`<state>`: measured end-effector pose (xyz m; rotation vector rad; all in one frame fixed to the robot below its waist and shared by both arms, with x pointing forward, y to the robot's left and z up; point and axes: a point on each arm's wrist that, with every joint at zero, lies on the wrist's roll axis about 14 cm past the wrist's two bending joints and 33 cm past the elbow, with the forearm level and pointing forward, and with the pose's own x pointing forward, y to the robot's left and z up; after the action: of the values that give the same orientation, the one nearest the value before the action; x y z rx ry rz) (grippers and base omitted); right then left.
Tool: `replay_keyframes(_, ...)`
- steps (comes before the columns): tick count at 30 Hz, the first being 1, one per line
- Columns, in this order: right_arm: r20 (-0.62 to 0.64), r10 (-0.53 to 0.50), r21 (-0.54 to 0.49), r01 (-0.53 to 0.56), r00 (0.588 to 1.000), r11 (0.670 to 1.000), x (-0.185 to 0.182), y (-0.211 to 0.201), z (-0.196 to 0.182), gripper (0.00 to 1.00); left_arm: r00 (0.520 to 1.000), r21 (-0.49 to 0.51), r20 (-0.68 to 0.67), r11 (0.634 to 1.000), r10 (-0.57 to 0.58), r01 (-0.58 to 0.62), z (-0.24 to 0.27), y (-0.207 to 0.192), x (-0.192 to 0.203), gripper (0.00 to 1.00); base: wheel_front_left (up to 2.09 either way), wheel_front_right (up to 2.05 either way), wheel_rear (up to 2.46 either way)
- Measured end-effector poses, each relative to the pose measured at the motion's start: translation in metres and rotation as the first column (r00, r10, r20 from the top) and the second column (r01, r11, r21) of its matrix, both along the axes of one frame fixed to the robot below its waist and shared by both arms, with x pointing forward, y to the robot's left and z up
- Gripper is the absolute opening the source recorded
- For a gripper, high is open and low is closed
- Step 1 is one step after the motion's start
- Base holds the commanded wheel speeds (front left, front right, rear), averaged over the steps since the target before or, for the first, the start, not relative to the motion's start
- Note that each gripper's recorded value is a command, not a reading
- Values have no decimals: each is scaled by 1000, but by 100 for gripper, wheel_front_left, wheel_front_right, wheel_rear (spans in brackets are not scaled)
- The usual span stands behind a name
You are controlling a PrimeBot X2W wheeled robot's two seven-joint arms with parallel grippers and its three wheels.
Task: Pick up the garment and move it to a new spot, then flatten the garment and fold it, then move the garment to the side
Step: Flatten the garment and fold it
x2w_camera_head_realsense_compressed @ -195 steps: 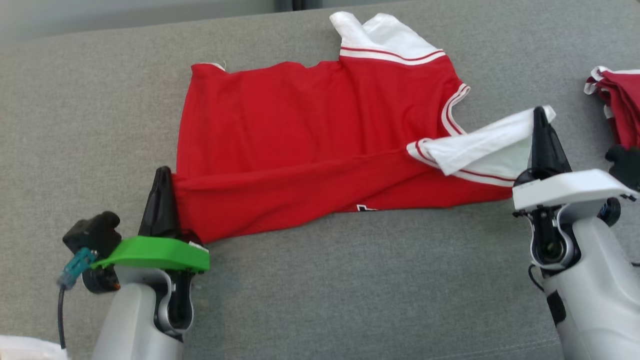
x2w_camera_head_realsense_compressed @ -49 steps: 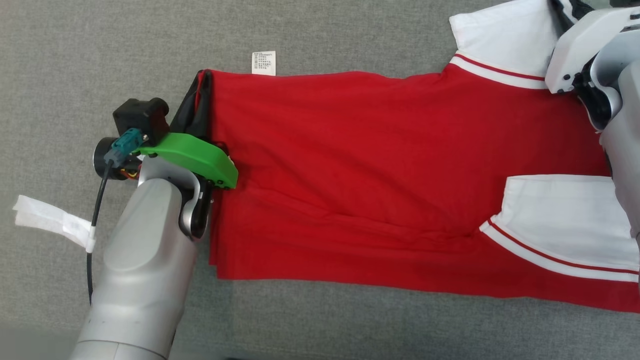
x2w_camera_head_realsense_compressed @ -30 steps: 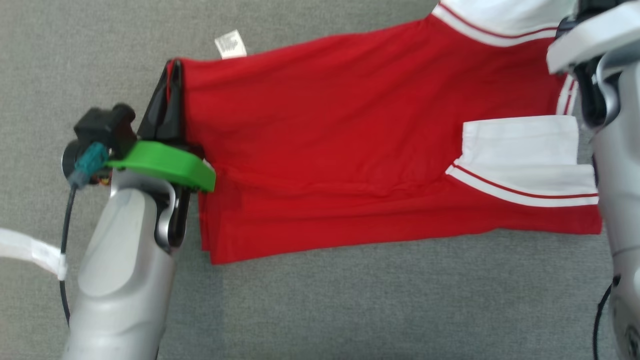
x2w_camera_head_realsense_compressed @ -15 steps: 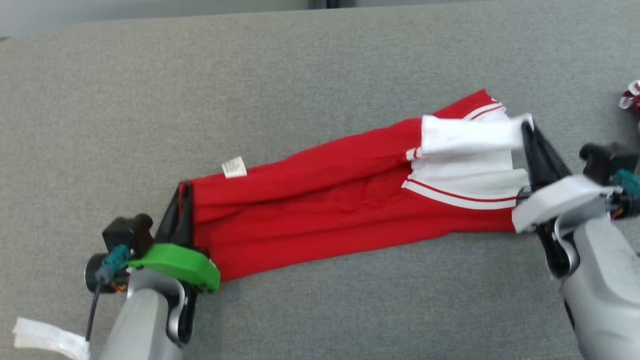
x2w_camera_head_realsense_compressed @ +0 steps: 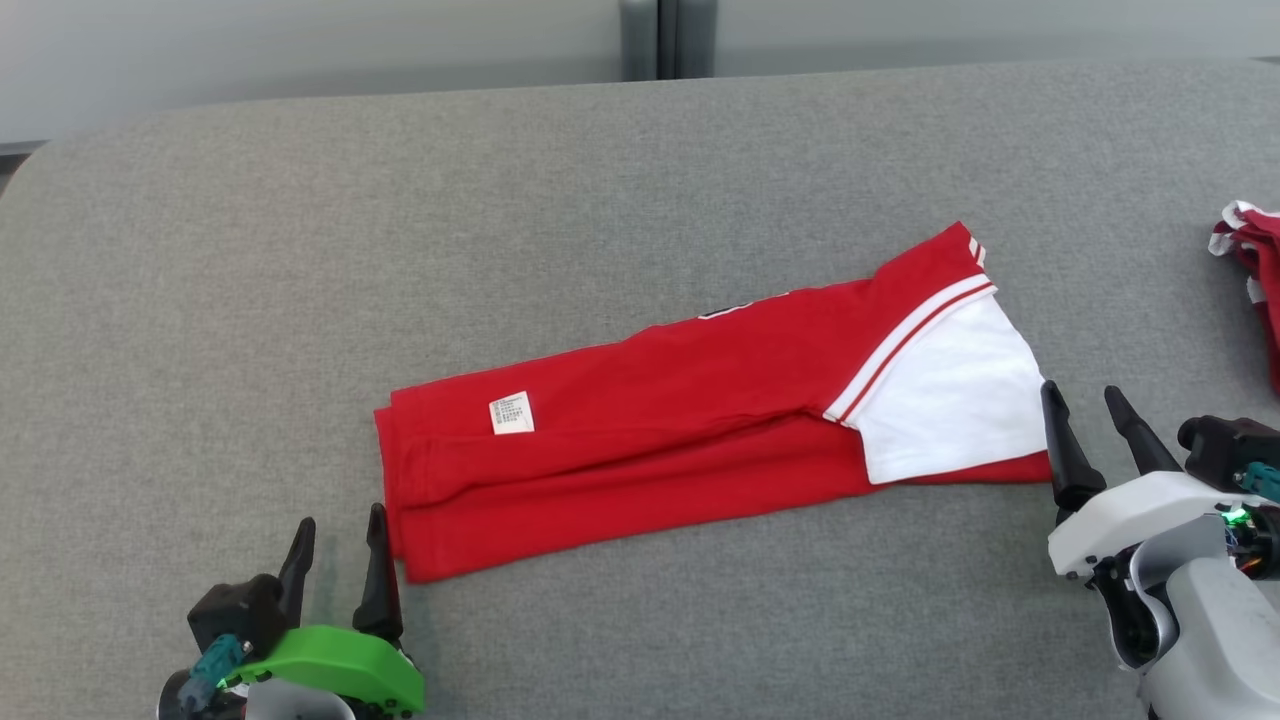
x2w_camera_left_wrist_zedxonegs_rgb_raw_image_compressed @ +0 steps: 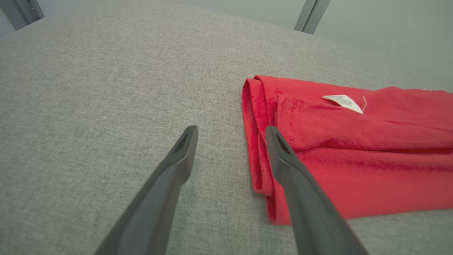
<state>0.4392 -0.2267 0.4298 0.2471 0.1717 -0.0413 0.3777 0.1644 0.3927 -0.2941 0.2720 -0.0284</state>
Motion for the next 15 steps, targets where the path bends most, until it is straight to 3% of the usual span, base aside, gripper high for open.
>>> replay_keyframes(9, 29, 65, -37, -64, 997, 997, 33, 13, 16, 100, 998, -24, 57, 1000, 6, -5, 18, -4, 6, 100, 0, 0, 0)
replay_keyframes(15, -53, 121, -62, -124, 991, 990, 62, 31, 4, 100, 997, -31, 80, 999, -7, 10, 24, -9, 21, 100, 0, 0, 0)
